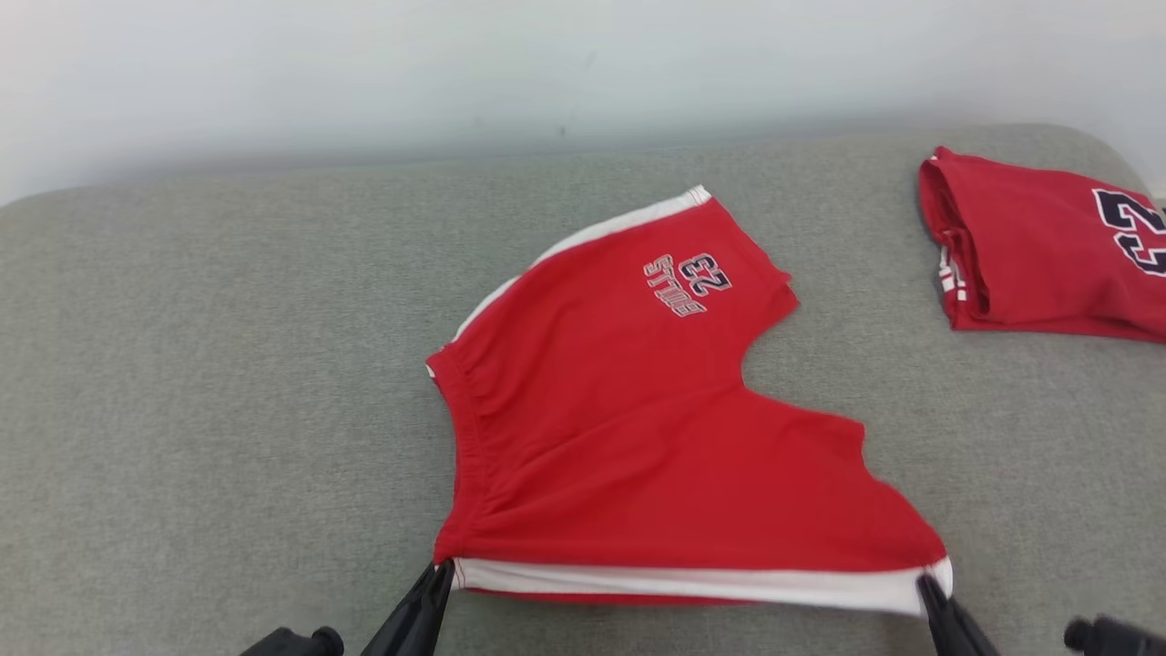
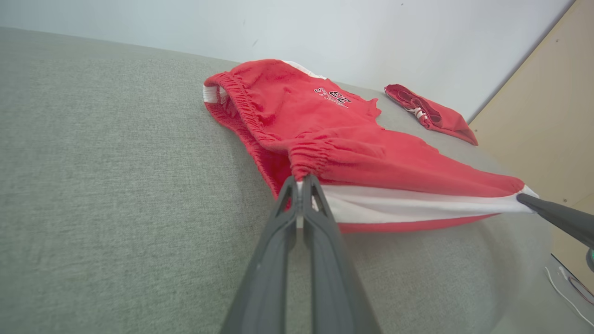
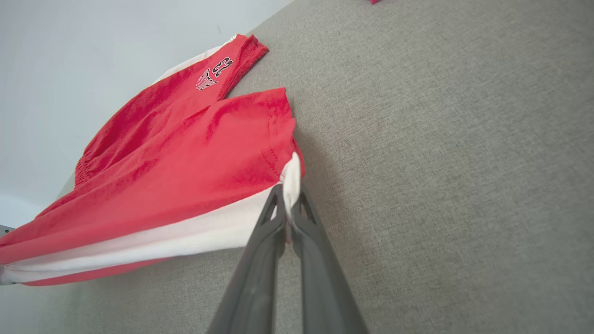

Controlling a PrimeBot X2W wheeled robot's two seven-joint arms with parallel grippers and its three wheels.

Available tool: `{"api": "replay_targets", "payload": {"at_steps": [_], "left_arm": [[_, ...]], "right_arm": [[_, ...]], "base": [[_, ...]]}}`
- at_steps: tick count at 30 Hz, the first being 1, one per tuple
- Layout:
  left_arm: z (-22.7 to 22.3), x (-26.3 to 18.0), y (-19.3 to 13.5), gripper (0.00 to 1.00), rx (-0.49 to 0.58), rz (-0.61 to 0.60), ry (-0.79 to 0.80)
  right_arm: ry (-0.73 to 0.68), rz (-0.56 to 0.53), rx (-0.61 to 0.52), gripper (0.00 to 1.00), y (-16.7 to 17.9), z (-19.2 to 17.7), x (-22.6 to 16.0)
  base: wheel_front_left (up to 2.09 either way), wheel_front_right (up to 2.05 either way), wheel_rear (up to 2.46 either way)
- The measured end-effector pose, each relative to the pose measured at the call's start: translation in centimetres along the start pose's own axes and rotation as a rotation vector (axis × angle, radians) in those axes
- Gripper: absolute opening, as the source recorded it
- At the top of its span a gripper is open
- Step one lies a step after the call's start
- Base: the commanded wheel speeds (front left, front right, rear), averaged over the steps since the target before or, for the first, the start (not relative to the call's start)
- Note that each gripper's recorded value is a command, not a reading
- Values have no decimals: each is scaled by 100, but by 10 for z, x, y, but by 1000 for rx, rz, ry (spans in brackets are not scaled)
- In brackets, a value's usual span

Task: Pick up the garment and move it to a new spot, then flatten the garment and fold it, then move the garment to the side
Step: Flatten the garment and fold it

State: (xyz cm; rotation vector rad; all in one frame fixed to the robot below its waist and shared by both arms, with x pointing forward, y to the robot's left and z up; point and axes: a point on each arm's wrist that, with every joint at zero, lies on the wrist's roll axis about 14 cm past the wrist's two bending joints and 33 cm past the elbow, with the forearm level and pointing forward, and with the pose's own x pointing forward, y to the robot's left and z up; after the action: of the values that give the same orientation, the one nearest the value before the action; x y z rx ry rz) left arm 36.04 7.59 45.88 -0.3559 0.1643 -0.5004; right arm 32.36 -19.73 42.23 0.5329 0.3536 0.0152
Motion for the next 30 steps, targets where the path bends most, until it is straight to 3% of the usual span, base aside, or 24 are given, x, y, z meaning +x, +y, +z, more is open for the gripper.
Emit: {"api": "replay_targets", "payload": {"at_steps": [7,15,22,30], "left_arm": [[-14,-17,7,0,0,42,38],[-15,-14,-9,0,-22,10,28],[-4,-6,-18,0,-26,-18,-7],[17,12,-20,0,-13,-44,-61]], "right_arm": [[84,-51,40,0,2,-26,-27],[23,-44,24,0,6,-2,-22],[-33,-23,-3,0,7,31,2],[-35,74,-84,0,31,60,50]], "base": [[0,0,0],[0,0,0],[0,0,0],[0,0,0]]}}
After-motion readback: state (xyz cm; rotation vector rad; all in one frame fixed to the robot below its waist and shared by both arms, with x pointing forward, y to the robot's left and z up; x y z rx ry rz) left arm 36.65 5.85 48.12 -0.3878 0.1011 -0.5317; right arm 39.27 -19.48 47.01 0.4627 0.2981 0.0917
